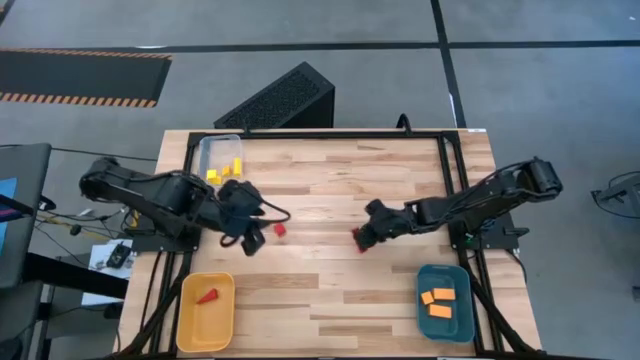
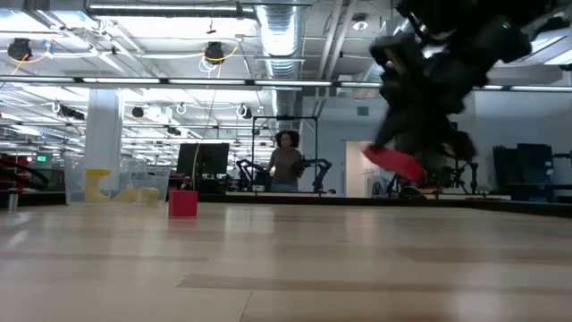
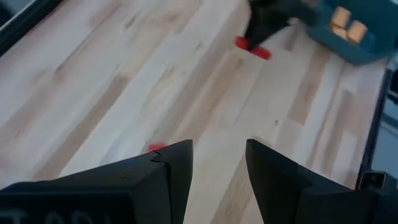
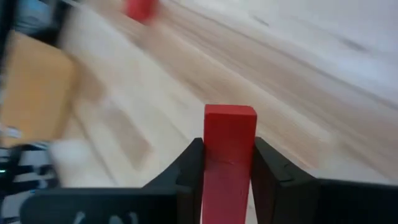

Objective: Sort & place blocks by color
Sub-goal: Put the right red block into the yellow bin

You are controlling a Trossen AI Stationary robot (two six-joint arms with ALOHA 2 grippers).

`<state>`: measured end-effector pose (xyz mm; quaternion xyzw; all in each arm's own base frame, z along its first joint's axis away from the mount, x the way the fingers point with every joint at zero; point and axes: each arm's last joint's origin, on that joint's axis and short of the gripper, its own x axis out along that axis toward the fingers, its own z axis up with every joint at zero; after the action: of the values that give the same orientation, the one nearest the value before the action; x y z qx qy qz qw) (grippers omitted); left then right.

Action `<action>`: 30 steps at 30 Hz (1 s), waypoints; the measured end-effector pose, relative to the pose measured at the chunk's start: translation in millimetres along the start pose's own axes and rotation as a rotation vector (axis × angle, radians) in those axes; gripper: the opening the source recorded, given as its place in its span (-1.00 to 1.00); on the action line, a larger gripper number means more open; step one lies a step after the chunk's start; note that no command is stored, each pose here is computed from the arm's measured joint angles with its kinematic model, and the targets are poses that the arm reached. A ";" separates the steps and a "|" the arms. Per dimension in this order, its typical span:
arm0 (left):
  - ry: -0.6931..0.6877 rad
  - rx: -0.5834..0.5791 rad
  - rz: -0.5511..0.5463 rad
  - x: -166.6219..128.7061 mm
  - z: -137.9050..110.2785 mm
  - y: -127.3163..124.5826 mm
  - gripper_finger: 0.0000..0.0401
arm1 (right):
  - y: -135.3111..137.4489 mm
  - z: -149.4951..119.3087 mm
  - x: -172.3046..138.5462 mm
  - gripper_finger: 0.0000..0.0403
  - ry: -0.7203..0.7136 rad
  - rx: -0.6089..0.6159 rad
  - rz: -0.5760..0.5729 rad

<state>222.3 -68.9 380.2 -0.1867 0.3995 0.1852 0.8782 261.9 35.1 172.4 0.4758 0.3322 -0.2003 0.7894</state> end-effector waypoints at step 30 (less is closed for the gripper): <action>0.080 -0.446 -0.076 -11.6 -103.0 48.6 -0.33 | 199.7 51.4 117.3 -0.48 0.033 -0.435 0.634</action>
<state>127.0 -78.1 317.5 -0.3982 0.3758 0.2279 0.8052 487.3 83.0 228.7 0.3794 0.2160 0.1366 0.8892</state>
